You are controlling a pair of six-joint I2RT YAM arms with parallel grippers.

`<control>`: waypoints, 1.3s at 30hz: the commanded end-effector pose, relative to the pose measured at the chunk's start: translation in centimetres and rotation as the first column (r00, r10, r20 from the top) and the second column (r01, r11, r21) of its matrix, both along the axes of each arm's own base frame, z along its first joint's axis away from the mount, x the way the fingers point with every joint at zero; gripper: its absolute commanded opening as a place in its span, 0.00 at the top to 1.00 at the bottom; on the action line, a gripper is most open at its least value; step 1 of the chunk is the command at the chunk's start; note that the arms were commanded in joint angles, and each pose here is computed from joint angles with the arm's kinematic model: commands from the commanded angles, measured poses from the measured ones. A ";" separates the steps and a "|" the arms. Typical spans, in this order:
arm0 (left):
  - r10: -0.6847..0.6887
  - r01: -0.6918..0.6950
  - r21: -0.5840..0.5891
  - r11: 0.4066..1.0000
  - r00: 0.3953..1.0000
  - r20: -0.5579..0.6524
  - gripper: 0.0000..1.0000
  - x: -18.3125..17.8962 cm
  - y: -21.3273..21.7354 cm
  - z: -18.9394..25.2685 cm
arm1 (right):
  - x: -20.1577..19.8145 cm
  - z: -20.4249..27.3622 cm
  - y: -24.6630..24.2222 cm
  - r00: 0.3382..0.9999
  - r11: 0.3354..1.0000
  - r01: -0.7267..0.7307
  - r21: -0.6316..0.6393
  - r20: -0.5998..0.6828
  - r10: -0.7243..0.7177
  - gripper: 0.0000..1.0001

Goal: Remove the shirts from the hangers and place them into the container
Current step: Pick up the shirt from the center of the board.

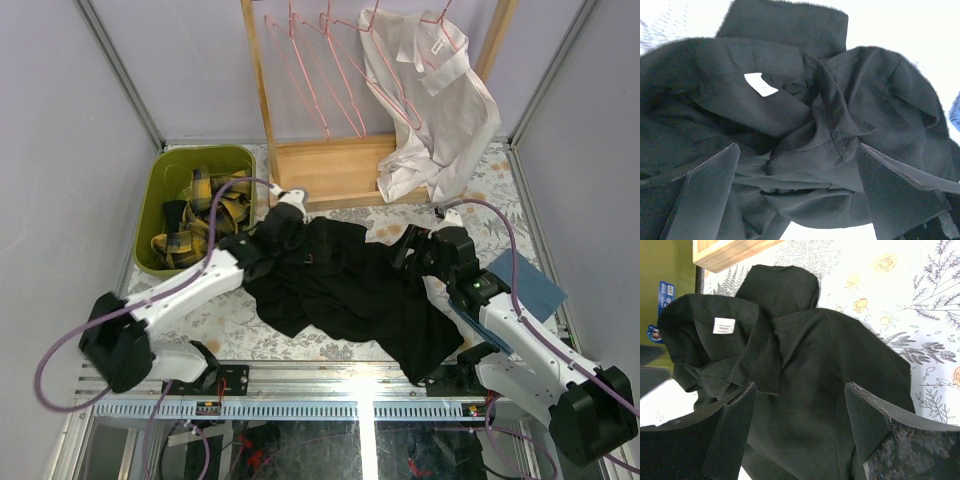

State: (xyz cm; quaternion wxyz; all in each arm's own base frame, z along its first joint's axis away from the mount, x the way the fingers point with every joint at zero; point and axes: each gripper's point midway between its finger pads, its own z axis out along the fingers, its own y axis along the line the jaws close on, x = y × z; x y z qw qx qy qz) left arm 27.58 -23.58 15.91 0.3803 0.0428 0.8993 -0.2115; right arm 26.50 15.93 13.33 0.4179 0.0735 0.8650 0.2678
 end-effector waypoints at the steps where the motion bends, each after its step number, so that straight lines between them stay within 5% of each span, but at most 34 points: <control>1: 0.048 -0.039 0.081 0.996 0.993 -0.113 0.00 0.0 -1.8 -2.8 | 0.5 2.7 1.1 0.998 0.996 -0.015 0.084 0.061 0.010 0.21; 10: 0.180 -0.130 0.233 0.964 0.962 -0.208 0.00 0.5 -1.2 -7.7 | 0.2 2.5 0.6 0.998 0.999 -0.012 0.043 0.058 0.009 0.20; 17: 0.117 -0.015 0.295 0.955 0.937 -0.330 0.02 -0.9 -2.2 -13.0 | 0.1 2.2 0.9 0.999 0.998 -0.025 0.053 0.042 0.023 0.19; 20: 0.066 0.050 0.301 0.952 0.929 -0.365 0.16 -1.9 -2.8 -14.5 | 0.1 2.1 0.9 0.999 0.998 -0.025 0.049 0.035 0.024 0.19; 24: 0.042 0.072 0.317 0.946 0.940 -0.339 0.66 -2.2 -3.1 -14.3 | 0.1 2.0 0.9 0.999 0.999 -0.025 0.047 0.032 0.024 0.19; 28: -0.004 0.080 0.300 0.951 0.970 -0.244 0.97 -1.7 -3.5 -10.9 | 0.2 1.9 0.8 1.000 0.999 -0.018 0.044 0.024 0.017 0.19; 33: -0.163 0.163 0.215 0.963 0.986 -0.018 1.00 -1.7 -5.1 -1.9 | 0.4 0.2 -0.7 0.994 0.997 0.075 -0.031 -0.071 -0.077 0.19; 39: -0.441 0.420 0.190 0.887 0.894 0.082 1.00 -5.5 -7.3 2.5 | 0.3 -2.3 -1.4 0.971 0.987 0.096 -0.128 -0.207 -0.122 0.19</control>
